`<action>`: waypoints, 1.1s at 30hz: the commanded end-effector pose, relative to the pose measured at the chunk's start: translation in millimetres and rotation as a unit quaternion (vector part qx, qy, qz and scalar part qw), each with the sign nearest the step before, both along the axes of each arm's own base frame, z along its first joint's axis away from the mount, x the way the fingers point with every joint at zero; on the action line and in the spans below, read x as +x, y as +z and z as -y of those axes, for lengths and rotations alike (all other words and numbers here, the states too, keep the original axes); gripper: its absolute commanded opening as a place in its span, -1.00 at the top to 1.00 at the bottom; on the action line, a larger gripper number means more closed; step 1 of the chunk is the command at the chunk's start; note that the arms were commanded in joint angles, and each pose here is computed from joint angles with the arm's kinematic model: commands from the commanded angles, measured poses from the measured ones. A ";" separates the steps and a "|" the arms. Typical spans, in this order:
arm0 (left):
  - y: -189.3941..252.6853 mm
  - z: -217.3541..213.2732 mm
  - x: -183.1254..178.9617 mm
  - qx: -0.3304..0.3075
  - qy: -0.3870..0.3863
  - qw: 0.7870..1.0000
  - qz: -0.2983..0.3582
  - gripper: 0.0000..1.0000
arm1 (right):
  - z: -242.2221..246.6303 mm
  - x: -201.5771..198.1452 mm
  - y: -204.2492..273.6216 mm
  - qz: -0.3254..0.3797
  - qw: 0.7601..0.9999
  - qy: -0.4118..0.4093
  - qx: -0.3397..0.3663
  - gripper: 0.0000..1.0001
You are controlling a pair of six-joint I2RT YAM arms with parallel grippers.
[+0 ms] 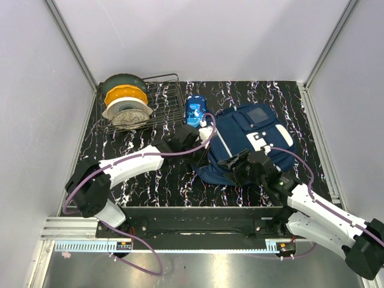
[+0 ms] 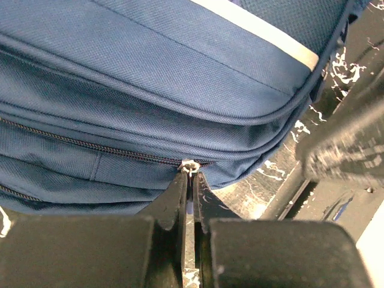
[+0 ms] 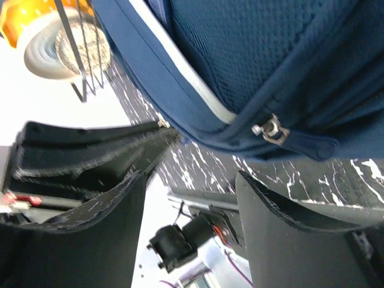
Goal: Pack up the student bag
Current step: Unzip the student bag at the center of the board.
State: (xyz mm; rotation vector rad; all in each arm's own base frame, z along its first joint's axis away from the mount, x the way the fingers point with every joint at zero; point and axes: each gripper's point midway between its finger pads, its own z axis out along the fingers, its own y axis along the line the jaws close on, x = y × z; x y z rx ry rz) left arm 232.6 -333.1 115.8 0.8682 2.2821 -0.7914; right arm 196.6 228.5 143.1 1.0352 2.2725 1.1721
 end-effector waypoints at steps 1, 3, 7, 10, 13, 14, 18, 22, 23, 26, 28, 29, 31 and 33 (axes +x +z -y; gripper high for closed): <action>56.7 23.8 -5.8 -0.064 -0.018 0.997 0.038 1.00 | 20.1 24.9 12.3 0.038 0.995 -0.093 -0.003 -0.31; 64.0 28.1 -12.5 -0.076 -0.026 0.996 0.034 1.00 | 25.7 29.2 9.3 0.043 0.993 -0.109 -0.015 -0.28; 80.1 38.2 -19.4 -0.096 -0.038 0.994 0.032 1.00 | 26.0 27.6 -4.1 0.029 0.994 -0.099 -0.043 -0.29; 85.3 43.0 -19.3 -0.101 -0.035 0.994 0.030 1.00 | 24.0 22.7 -3.7 0.029 0.995 -0.083 -0.046 -0.31; 83.6 46.7 -15.4 -0.098 -0.022 0.995 0.022 1.00 | 28.7 17.1 2.1 0.034 0.995 -0.082 -0.049 -0.31; 84.2 47.3 -15.2 -0.098 -0.020 0.995 0.020 1.00 | 27.8 16.0 6.9 0.043 0.995 -0.076 -0.043 -0.32; 83.7 47.3 -10.8 -0.092 -0.009 0.995 0.022 1.00 | 30.8 7.6 28.3 0.066 0.996 -0.059 -0.031 -0.31; 83.6 47.1 -9.5 -0.092 -0.007 0.996 0.023 1.00 | 29.3 -0.9 36.6 0.059 0.997 -0.049 -0.011 -0.31; 82.3 47.5 -9.5 -0.090 -0.006 0.996 0.022 1.00 | 25.8 -5.2 34.8 0.048 0.998 -0.040 -0.003 -0.31; 80.4 48.4 -8.5 -0.088 -0.005 0.996 0.020 1.00 | 18.9 -8.8 38.9 0.048 0.998 -0.024 0.015 -0.30; 78.2 48.7 -6.0 -0.086 0.000 0.996 0.020 1.00 | 17.4 -10.8 42.9 0.052 0.998 -0.015 0.018 -0.27; 78.9 49.0 -6.2 -0.086 0.000 0.996 0.020 1.00 | 15.8 -11.6 47.1 0.056 0.998 -0.010 0.023 -0.26; 81.6 49.9 -6.0 -0.090 0.000 0.996 0.021 1.00 | 17.9 -12.6 48.8 0.060 0.998 -0.008 0.016 -0.23; 85.1 50.7 -8.0 -0.096 -0.005 0.995 0.021 1.00 | 23.2 -12.2 40.2 0.050 0.998 -0.022 0.007 -0.21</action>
